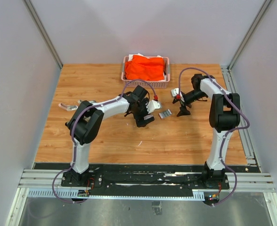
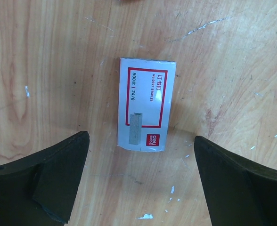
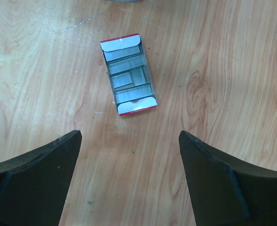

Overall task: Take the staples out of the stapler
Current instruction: Close the staple box at the center of the board.

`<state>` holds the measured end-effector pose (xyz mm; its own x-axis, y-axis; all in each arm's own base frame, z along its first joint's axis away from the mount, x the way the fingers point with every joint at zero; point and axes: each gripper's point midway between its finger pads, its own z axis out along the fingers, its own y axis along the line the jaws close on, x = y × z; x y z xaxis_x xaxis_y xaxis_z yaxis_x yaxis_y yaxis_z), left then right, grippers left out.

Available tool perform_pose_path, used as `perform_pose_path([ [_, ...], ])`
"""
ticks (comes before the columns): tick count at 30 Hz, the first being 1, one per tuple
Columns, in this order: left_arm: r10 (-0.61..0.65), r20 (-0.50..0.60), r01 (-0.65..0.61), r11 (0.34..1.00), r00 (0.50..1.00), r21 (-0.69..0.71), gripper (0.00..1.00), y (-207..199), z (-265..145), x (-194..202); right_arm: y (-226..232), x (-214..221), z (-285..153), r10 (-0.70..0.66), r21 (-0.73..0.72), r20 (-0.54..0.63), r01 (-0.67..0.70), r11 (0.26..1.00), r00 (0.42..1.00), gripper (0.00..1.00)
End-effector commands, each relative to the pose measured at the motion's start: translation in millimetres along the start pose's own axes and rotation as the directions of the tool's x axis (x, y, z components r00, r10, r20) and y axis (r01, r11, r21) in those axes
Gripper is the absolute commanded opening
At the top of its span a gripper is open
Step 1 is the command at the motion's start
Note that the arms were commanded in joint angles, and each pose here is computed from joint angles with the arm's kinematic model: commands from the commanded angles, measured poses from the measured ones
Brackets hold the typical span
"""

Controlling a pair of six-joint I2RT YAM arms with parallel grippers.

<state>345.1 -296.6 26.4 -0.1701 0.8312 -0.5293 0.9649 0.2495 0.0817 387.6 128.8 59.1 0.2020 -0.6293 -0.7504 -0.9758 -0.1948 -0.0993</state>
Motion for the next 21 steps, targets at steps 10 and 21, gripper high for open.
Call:
perform_pose_path([
  [10, -0.091, -0.001, 0.091, 0.995, 0.996, 0.03, 0.91, -6.5, 4.1, -1.1, -8.0, 7.2, 20.5, -0.104, -0.103, 0.05, 0.108, 0.989, 0.993, 0.81],
  [21, -0.122, 0.002, 0.122, 0.992, 0.993, 0.045, 0.9, -12.1, 5.7, 0.8, 0.8, 7.0, 41.1, -0.113, -0.163, 0.038, 0.117, 0.98, 0.993, 0.81],
])
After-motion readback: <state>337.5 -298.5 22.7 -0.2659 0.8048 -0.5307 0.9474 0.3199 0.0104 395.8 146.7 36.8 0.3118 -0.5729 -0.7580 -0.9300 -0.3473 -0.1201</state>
